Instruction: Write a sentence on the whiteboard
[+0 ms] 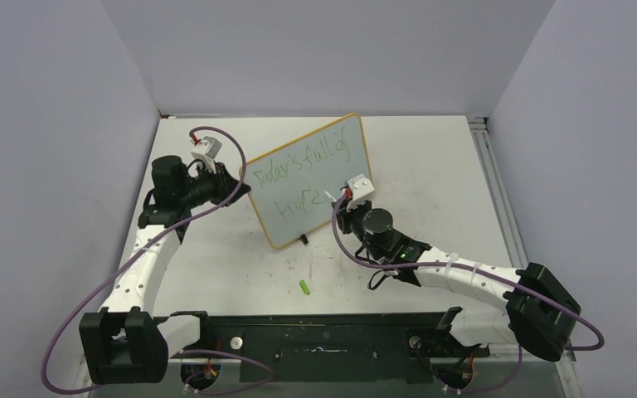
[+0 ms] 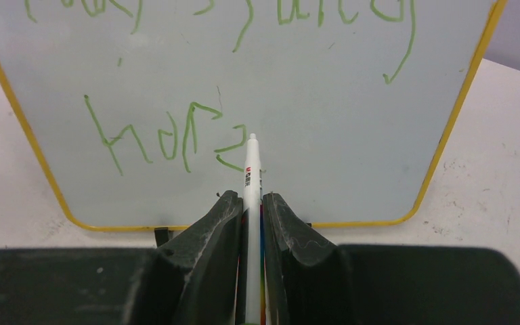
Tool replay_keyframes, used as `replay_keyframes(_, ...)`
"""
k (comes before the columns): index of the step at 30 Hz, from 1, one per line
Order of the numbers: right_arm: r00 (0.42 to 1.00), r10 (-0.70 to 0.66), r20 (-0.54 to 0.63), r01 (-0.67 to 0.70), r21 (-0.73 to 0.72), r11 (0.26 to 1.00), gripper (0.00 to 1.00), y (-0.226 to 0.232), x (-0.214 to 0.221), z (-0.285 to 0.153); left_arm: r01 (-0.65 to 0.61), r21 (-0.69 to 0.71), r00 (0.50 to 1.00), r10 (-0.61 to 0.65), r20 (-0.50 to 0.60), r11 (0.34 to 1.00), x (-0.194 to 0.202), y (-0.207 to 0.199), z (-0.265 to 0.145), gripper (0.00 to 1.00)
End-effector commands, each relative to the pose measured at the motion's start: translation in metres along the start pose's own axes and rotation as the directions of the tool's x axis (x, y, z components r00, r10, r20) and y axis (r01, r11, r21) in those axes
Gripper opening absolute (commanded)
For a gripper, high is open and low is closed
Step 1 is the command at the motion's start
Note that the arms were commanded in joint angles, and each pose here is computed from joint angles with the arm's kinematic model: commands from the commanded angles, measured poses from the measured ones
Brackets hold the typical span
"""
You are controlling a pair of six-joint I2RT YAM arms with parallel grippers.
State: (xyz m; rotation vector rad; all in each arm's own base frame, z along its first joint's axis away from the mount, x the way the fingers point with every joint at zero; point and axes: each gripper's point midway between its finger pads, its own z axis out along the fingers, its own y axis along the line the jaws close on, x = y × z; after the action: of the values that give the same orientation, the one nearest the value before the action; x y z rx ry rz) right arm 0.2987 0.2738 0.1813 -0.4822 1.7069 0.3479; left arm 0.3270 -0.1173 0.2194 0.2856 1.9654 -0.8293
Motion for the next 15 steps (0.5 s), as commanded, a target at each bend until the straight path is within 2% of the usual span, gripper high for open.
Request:
replay_keyframes(1,0.994,0.089,0.069,-0.083,-0.074,0.994,0.05,0.005,-0.014,-0.007,-0.029,0.009,0.998,0.029,-0.047,1.0,0.006,-0.013,0.006,0.0)
replay_keyframes(6,0.98,0.169,0.103,-0.149,-0.174,0.973,0.05,0.023,-0.017,-0.01,-0.026,0.008,0.996,0.026,-0.08,1.0,0.012,-0.012,0.009,0.0)
replay_keyframes(15,0.983,0.165,0.077,-0.143,-0.231,0.962,0.05,0.037,-0.005,0.004,-0.034,0.005,0.994,0.034,-0.103,0.999,0.016,-0.011,0.009,0.0)
